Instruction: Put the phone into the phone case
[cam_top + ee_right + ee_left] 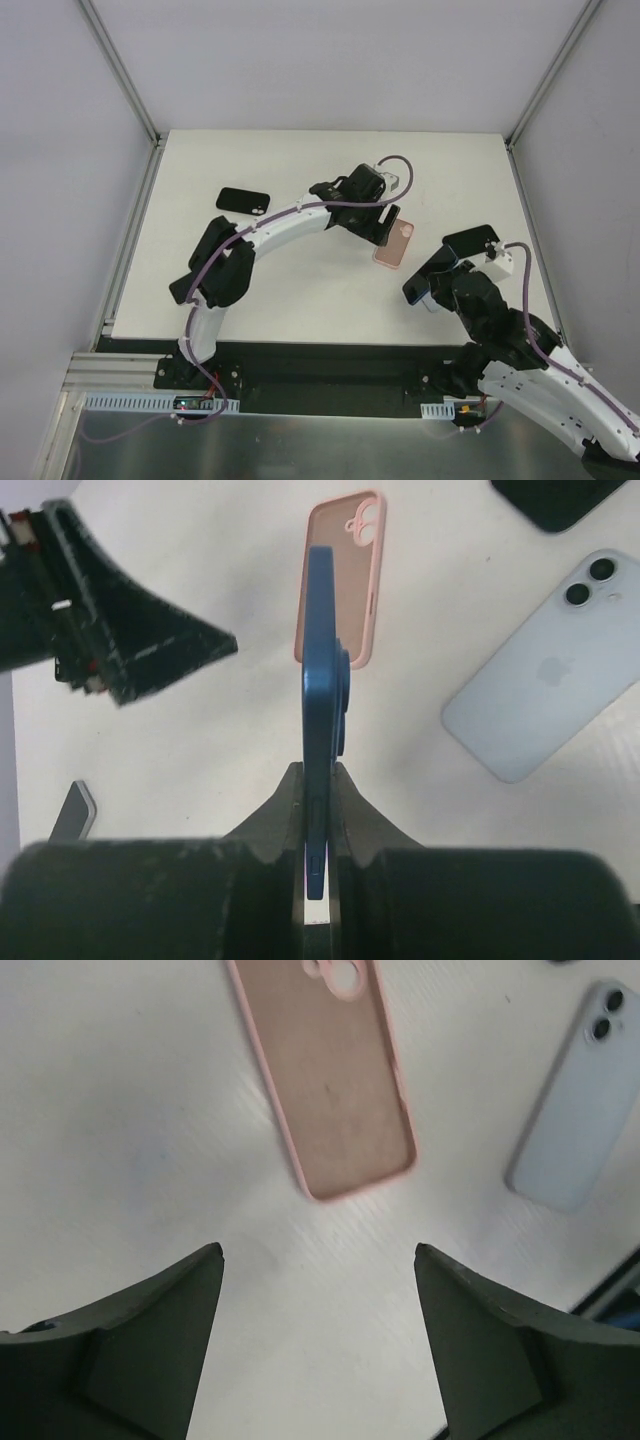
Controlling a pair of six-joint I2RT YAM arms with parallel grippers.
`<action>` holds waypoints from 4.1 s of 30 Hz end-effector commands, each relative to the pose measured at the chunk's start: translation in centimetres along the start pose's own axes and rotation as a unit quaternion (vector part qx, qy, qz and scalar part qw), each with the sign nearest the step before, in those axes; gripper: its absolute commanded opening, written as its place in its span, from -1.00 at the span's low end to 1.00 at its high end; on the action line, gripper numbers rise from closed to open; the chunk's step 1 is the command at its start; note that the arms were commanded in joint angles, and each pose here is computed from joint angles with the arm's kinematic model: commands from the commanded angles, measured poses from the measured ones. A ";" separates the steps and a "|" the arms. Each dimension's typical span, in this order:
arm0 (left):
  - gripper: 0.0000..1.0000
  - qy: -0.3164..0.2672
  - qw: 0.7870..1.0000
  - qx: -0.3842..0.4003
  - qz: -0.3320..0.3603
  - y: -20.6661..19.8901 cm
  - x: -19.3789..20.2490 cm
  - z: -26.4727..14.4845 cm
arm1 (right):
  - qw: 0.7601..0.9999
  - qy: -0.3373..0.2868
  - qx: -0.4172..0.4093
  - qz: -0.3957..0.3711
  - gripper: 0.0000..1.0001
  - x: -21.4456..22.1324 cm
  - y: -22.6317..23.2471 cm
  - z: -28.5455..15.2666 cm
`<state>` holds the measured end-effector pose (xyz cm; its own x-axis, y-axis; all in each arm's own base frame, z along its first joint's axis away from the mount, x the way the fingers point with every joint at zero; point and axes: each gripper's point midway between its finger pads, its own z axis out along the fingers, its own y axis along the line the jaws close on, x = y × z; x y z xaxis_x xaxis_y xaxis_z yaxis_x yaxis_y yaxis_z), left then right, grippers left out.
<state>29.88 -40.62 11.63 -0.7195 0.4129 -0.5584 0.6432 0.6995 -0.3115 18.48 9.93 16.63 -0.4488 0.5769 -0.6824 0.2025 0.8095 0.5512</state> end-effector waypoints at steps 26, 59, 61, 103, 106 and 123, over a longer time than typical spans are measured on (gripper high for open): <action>0.15 0.052 0.995 -0.085 -0.022 3.8 1.1 9.4 | 0.998 -0.055 0.024 -0.023 -0.97 -4.1 -5.0 -5.1; -1.00 0.101 0.968 -0.162 -0.165 3.5 14.2 -1.6 | 0.993 0.056 -0.072 -0.069 -0.82 1.7 0.2 -2.2; -0.94 0.098 0.965 -0.166 -0.175 3.3 15.7 -2.7 | 0.992 0.065 -0.078 -0.077 -0.82 2.3 0.6 -1.8; -1.00 0.042 0.961 0.075 -0.261 0.9 17.2 -1.5 | 0.897 0.405 -0.151 -0.097 -0.93 10.3 10.1 7.9; -1.00 0.026 0.966 0.045 -0.253 2.1 16.7 -1.9 | 0.888 0.422 -0.158 -0.094 -0.93 10.2 10.0 8.7; -1.00 0.039 0.961 0.027 -0.273 4.7 13.5 0.8 | 0.852 0.499 -0.137 -0.087 -0.95 13.2 8.1 11.6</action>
<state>23.44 -31.75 2.00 -0.9669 0.0110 -0.2550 0.1614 0.8004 -0.5774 23.82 24.38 5.55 -0.9963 -0.0193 -0.0838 -0.0670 0.7849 0.6160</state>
